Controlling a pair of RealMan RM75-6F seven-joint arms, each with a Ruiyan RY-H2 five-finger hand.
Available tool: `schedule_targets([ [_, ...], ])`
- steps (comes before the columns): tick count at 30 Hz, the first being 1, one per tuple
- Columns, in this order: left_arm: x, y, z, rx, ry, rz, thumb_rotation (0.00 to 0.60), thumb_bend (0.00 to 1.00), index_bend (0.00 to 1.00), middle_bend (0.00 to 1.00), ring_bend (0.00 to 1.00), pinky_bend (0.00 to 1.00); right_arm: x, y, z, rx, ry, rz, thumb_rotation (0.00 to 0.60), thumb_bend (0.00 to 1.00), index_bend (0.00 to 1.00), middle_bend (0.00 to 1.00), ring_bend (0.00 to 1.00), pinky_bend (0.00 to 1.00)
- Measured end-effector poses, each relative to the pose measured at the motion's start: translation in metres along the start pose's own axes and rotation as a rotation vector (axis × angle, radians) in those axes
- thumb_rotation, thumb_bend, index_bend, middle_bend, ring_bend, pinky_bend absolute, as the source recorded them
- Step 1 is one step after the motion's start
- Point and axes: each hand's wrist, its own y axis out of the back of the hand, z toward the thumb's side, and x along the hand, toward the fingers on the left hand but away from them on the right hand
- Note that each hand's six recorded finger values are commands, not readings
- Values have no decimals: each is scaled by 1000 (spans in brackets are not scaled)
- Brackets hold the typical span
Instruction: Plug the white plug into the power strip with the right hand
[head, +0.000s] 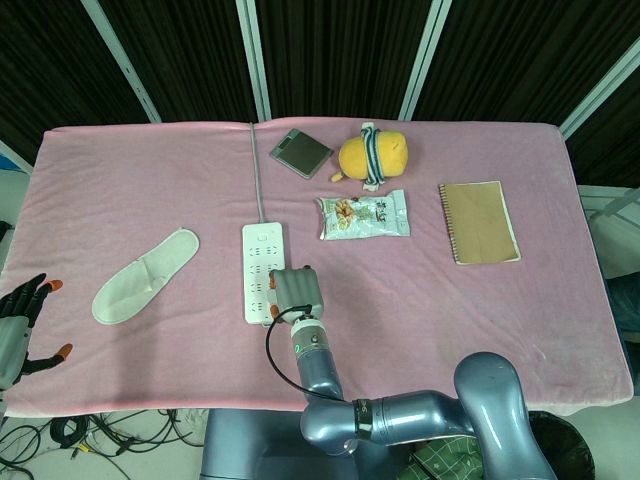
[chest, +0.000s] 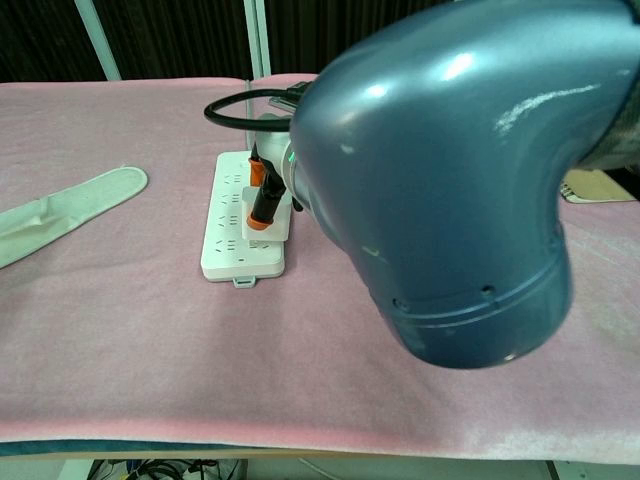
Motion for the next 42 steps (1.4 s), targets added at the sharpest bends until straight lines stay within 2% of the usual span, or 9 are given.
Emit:
schedule_targets([
  [42,-1,1,-1,0,3,1,600,221,104,4,1,100,-3,-6,0,-12,-1,19,600,348,791,627,609,295],
])
